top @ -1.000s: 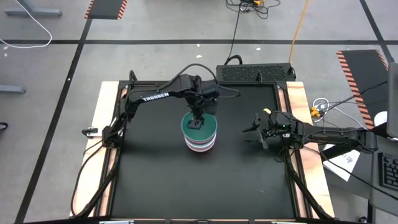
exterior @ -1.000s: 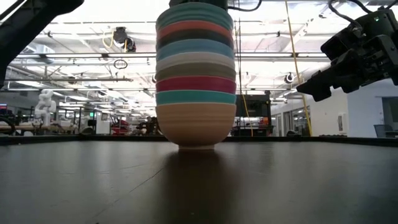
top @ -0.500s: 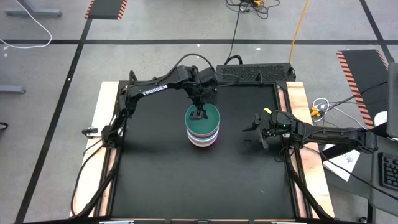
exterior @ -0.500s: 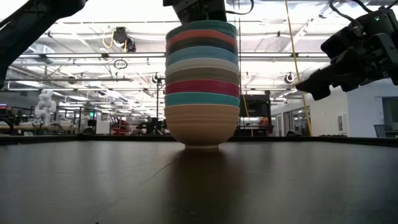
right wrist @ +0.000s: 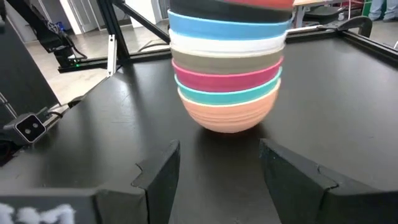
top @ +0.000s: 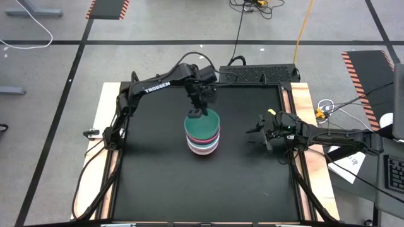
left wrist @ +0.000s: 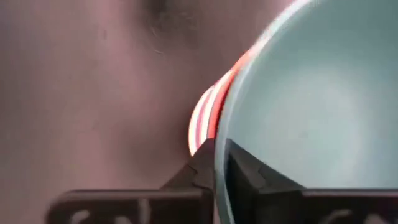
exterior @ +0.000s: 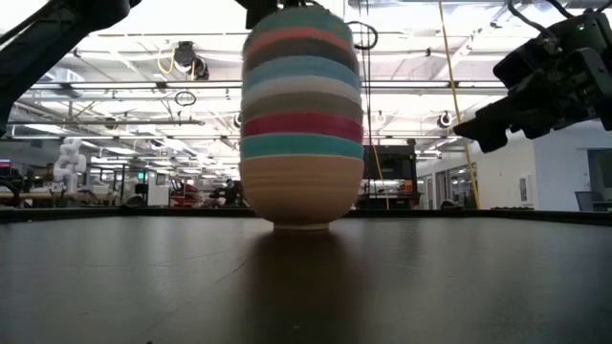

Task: Nest bowls inside each other
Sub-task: Stack the green bowl on top of the red bowl

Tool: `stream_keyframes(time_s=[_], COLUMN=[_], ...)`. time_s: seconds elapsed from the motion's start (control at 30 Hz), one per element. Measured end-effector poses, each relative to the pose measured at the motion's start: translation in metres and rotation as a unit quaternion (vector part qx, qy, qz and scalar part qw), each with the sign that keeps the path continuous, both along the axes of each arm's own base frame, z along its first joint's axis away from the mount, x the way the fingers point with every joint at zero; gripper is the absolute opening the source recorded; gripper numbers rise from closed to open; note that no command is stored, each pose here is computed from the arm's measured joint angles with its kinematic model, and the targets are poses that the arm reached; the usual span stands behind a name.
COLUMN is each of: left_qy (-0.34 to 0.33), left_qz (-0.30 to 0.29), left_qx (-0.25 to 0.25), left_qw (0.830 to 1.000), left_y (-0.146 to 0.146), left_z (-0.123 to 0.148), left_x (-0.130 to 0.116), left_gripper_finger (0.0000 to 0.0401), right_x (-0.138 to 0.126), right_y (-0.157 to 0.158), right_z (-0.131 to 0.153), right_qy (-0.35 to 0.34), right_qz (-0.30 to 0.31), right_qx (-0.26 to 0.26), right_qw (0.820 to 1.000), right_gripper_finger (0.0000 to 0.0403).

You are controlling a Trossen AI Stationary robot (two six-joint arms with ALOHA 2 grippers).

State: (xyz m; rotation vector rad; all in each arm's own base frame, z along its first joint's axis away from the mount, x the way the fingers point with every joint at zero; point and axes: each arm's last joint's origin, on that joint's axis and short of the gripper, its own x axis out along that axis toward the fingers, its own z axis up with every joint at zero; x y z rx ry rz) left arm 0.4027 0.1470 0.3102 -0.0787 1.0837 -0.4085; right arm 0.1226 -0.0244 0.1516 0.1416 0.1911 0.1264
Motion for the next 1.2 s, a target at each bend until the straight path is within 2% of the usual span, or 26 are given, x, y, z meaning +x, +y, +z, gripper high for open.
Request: stream_keyframes(time_s=[0.03, 0.2, 0.37, 0.6, 0.77, 0.93, 1.07, 1.2], left_qy=[0.003, 0.003, 0.008, 0.039, 0.044, 0.053, 0.059, 0.064], left_qz=[-0.006, -0.013, -0.019, -0.026, -0.019, -0.015, -0.016, -0.02], left_qx=[0.001, 0.0, 0.011, 0.057, 0.056, 0.058, 0.086, 0.093], left_qw=[1.0, 1.0, 1.0, 0.997, 0.997, 0.997, 0.994, 0.993], left_y=[0.0, -0.002, -0.011, -0.036, -0.04, -0.043, -0.049, -0.054], left_z=[-0.004, -0.015, -0.012, -0.003, -0.001, -0.002, -0.002, -0.003], left_x=[0.0, 0.003, 0.006, 0.009, 0.01, 0.009, 0.011, 0.013], left_gripper_finger=[0.0016, 0.0015, 0.0006, 0.0016, 0.0005, 0.0022, 0.0032, 0.006], right_x=[0.0, 0.0, 0.0, 0.0, 0.0, 0.0, 0.0, 0.0], right_y=[0.0, 0.0, 0.001, 0.001, 0.001, 0.001, 0.001, 0.001], right_z=[0.0, 0.0, 0.0, 0.0, 0.0, 0.0, 0.0, 0.0], right_qy=[-0.002, -0.002, -0.001, -0.001, -0.001, 0.0, -0.001, -0.002], right_qz=[0.0, 0.006, 0.011, 0.011, 0.011, 0.01, 0.01, 0.012], right_qx=[0.001, 0.002, 0.009, 0.009, 0.009, 0.012, 0.011, 0.003], right_qw=[1.0, 1.0, 1.0, 1.0, 1.0, 1.0, 1.0, 1.0], right_gripper_finger=[0.021, 0.021, 0.021, 0.021, 0.021, 0.021, 0.021, 0.021])
